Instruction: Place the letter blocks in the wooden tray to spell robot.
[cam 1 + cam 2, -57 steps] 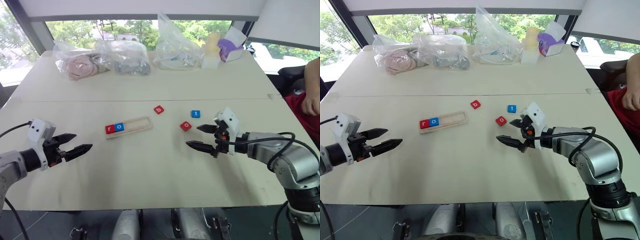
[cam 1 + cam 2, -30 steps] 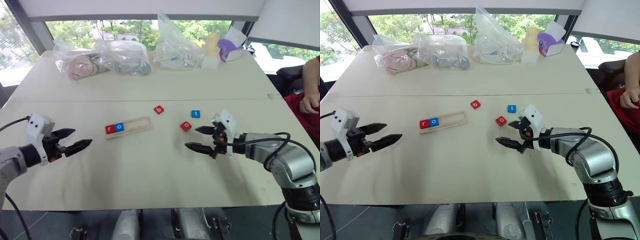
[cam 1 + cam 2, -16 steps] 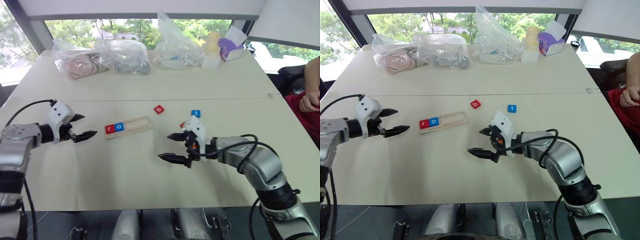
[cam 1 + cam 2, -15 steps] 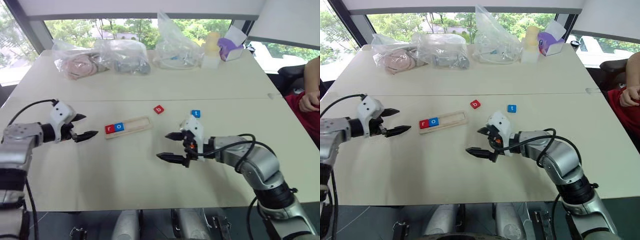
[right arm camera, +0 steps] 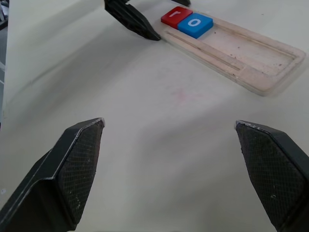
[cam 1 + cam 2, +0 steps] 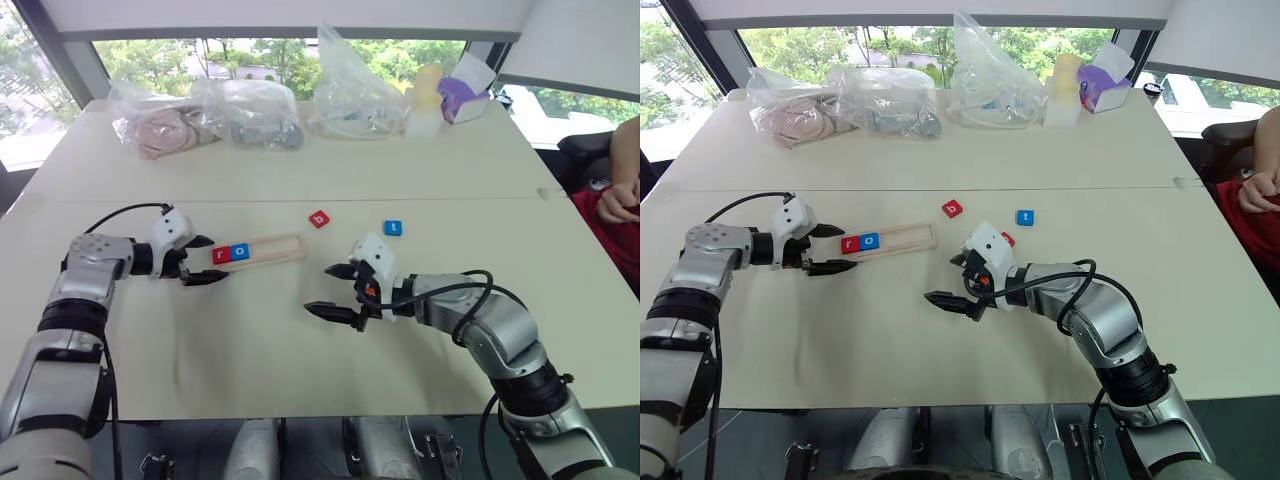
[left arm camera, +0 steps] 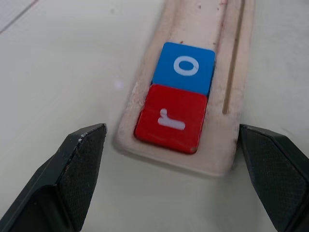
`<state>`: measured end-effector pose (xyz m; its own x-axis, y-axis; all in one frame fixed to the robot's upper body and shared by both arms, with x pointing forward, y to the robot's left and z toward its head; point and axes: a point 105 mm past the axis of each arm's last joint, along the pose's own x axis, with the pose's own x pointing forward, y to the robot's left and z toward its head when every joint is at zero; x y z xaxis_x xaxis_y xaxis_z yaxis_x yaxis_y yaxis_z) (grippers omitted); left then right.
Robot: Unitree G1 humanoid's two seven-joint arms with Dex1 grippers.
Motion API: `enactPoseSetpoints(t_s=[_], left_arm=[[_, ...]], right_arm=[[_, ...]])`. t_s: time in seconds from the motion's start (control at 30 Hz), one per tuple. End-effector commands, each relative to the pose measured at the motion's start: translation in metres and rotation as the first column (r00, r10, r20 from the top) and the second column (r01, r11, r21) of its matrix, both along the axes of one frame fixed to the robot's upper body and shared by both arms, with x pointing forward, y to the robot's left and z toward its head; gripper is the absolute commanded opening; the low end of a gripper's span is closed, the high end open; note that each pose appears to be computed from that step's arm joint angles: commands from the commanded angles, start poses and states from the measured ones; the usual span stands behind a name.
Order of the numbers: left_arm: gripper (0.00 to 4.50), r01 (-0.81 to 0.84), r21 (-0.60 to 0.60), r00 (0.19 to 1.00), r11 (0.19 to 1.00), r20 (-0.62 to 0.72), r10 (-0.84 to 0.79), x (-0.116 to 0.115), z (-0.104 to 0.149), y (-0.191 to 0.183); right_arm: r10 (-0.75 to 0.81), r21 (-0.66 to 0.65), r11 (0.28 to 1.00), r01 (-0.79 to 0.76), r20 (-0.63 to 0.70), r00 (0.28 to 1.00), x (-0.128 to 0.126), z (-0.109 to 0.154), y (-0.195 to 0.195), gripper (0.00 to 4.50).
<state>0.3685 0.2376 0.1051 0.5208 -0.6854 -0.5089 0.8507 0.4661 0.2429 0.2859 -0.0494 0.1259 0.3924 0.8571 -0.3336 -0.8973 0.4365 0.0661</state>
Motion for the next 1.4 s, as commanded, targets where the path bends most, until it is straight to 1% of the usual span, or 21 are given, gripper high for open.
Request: enactPoseSetpoints(t_s=[0.03,0.1,0.2,0.3,0.37,0.43,0.5,0.6,0.73,0.87,0.97,1.0,1.07,1.13,1.2,1.23,1.4], left_arm=[[4.50,0.040,0.127,0.999,0.991,-0.038,-0.035,-0.004,-0.025,-0.001],[4.50,0.046,0.106,0.998,0.993,-0.051,-0.041,-0.004,-0.030,-0.007],[4.50,0.065,0.113,0.996,0.991,-0.073,-0.057,-0.007,-0.037,-0.008],[3.59,0.085,0.131,0.993,0.988,-0.097,-0.072,-0.013,-0.043,-0.005],[2.80,0.107,0.160,0.991,0.981,-0.097,-0.092,-0.015,-0.044,-0.004],[2.80,0.150,0.157,0.986,0.976,-0.089,-0.138,-0.014,-0.039,-0.012],[2.80,0.199,0.121,0.979,0.972,-0.072,-0.192,-0.012,-0.029,-0.026],[2.80,0.283,0.084,0.959,0.956,-0.034,-0.281,-0.011,-0.011,-0.048],[2.80,0.382,0.061,0.924,0.922,0.002,-0.383,-0.013,0.004,-0.075],[2.80,0.433,0.083,0.901,0.898,-0.010,-0.434,-0.018,0.000,-0.087],[2.80,0.458,0.157,0.889,0.875,-0.052,-0.456,-0.022,-0.012,-0.083],[2.80,0.460,0.165,0.888,0.873,-0.065,-0.456,-0.023,-0.015,-0.082],[2.80,0.462,0.140,0.887,0.876,-0.100,-0.452,-0.025,-0.018,-0.081],[3.60,0.460,0.133,0.887,0.878,-0.110,-0.448,-0.026,-0.019,-0.081],[4.29,0.452,0.127,0.890,0.883,-0.124,-0.439,-0.027,-0.020,-0.078],[4.47,0.449,0.120,0.891,0.885,-0.129,-0.434,-0.028,-0.020,-0.078],[4.47,0.395,0.109,0.919,0.912,-0.065,-0.390,-0.023,-0.012,-0.076]], right_arm=[[-0.026,0.022,0.999,0.025,0.042,0.999,0.006,0.011,-0.005,4.48],[-0.037,0.025,0.999,0.036,0.043,0.998,0.006,0.011,-0.006,4.48],[-0.044,0.027,0.999,0.043,0.043,0.998,0.006,0.011,-0.007,4.48],[-0.059,0.024,0.998,0.058,0.042,0.997,0.007,0.009,-0.010,4.50],[-0.070,0.022,0.997,0.069,0.044,0.997,0.008,0.009,-0.013,4.50],[-0.086,0.020,0.996,0.085,0.046,0.995,0.010,0.009,-0.018,4.50],[-0.115,0.023,0.993,0.114,0.047,0.992,0.014,0.011,-0.027,4.50],[-0.218,0.057,0.975,0.215,0.057,0.974,0.026,0.019,-0.051,4.50],[-0.310,0.077,0.949,0.304,0.070,0.948,0.030,0.028,-0.080,4.50],[-0.354,0.065,0.935,0.350,0.078,0.932,0.027,0.027,-0.092,4.50],[-0.369,0.068,0.929,0.365,0.079,0.926,0.026,0.026,-0.092,4.50],[-0.376,0.068,0.926,0.371,0.080,0.923,0.026,0.026,-0.092,4.50],[-0.382,0.070,0.924,0.377,0.078,0.921,0.026,0.024,-0.091,4.50],[-0.384,0.072,0.923,0.379,0.077,0.920,0.026,0.023,-0.089,4.50],[-0.386,0.073,0.922,0.381,0.075,0.919,0.027,0.022,-0.088,4.50],[-0.388,0.071,0.921,0.383,0.076,0.919,0.027,0.022,-0.088,4.50],[-0.402,0.048,0.916,0.399,0.097,0.910,0.036,0.020,-0.088,4.50]])
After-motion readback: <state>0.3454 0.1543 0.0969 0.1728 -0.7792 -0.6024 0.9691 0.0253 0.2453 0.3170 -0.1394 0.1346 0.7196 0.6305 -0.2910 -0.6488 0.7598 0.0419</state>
